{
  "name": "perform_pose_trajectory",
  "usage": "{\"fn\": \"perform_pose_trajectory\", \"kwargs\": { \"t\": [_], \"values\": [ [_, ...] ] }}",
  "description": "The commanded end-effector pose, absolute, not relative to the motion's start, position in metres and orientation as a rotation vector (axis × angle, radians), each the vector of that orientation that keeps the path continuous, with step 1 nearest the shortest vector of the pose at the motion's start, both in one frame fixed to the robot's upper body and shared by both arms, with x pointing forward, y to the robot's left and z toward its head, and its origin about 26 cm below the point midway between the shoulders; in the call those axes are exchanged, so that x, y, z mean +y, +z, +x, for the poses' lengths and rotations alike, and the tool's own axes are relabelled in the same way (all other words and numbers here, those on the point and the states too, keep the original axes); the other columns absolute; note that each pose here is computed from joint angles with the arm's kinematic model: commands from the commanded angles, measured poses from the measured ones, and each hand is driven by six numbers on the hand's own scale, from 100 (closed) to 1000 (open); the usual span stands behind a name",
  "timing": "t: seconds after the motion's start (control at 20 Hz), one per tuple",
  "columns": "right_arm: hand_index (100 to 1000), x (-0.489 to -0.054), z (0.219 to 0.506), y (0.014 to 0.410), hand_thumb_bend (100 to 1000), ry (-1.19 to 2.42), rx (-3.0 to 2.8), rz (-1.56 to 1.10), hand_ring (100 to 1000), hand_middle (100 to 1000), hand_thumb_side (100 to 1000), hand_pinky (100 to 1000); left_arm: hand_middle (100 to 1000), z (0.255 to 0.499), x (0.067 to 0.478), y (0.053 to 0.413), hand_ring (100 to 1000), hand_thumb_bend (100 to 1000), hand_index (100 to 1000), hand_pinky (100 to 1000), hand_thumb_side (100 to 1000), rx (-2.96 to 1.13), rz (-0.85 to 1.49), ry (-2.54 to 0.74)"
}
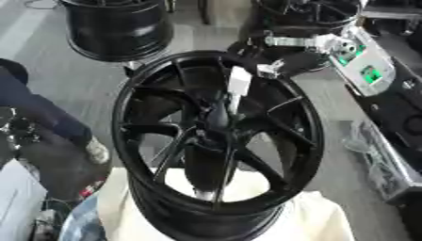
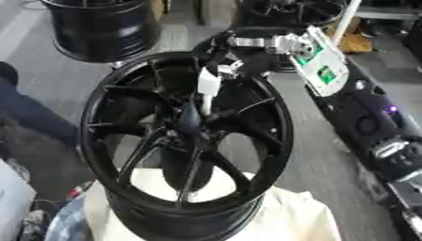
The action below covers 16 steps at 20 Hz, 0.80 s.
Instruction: Pull the pin out of the wheel hub.
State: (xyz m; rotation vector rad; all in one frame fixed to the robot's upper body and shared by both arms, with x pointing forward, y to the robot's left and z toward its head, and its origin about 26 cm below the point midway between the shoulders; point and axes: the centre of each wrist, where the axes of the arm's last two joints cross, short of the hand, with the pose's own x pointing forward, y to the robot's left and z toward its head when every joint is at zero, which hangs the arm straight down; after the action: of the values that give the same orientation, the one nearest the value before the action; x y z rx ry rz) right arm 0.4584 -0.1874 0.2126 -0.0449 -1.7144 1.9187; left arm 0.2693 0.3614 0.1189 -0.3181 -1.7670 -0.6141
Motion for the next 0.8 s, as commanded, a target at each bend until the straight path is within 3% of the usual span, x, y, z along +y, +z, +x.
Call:
{"fn": "perform_pose_trajectory", "kwargs": {
  "t": [0.05,0.8],
  "values": [
    [968,-0.186,0.459,0.226,100,2.067,-1.699,-0.059,837,894,847,823,653,0.271,0.361,0.128,570,100,750,681,846,-1.781,-0.305,-0.651],
    [971,-0.183,0.467,0.213,100,2.128,-1.595,-0.189,848,898,869,825,654,0.271,0.361,0.128,571,100,753,683,846,-1.781,-0.307,-0.651]
  ]
}}
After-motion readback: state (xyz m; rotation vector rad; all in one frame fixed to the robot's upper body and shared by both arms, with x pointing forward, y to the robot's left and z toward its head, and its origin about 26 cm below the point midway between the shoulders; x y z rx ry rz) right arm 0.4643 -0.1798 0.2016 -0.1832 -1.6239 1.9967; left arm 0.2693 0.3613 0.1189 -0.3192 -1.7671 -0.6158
